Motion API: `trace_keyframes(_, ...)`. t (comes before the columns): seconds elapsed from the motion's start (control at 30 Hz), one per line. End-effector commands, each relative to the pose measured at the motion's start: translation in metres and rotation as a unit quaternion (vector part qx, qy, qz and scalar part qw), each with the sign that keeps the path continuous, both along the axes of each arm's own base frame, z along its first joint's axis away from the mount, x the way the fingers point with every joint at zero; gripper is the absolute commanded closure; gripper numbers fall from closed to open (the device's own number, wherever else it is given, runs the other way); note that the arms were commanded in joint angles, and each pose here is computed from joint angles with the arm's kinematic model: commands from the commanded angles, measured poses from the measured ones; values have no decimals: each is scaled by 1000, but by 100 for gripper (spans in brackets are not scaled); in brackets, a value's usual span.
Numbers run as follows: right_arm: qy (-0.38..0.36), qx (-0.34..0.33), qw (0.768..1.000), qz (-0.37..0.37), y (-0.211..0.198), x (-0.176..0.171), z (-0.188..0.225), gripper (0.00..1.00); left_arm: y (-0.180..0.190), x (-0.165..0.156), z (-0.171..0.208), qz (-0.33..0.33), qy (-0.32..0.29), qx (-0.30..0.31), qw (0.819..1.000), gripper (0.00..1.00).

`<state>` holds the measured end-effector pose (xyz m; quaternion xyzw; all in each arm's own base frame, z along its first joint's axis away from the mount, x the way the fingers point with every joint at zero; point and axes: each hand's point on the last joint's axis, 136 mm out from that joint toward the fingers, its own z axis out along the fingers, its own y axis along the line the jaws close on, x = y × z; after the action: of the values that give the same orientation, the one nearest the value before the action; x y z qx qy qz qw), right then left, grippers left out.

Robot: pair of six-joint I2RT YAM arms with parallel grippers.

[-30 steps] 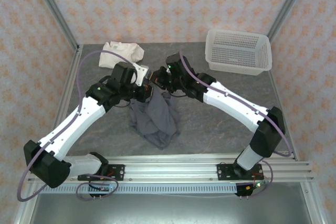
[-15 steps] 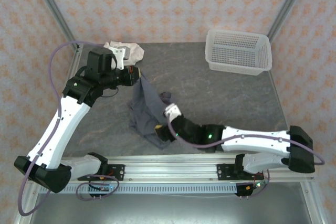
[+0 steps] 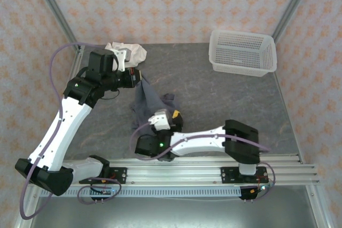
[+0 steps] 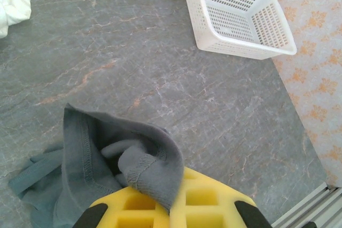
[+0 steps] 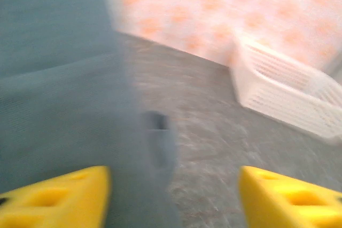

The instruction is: Fold the inside-out t-shirt

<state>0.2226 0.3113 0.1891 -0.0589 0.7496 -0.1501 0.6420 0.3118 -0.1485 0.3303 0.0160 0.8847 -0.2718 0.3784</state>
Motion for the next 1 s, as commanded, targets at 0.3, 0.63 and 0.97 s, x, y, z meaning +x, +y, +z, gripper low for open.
trace_keyframes(0.3, -104, -44, 992, 59, -66, -22, 88, 97, 9, 6, 11, 18, 0, -3, 1000, 100)
trace_keyframes(0.63, 287, -17, 942, 173, -44, 10, 16, 0, -3, 14, -5, -2, 29, -18, 999, 100)
trace_keyframes(0.97, 304, 253, 870, 295, 34, -3, 92, 4, -5, 14, 4, 24, 74, -51, 996, 100)
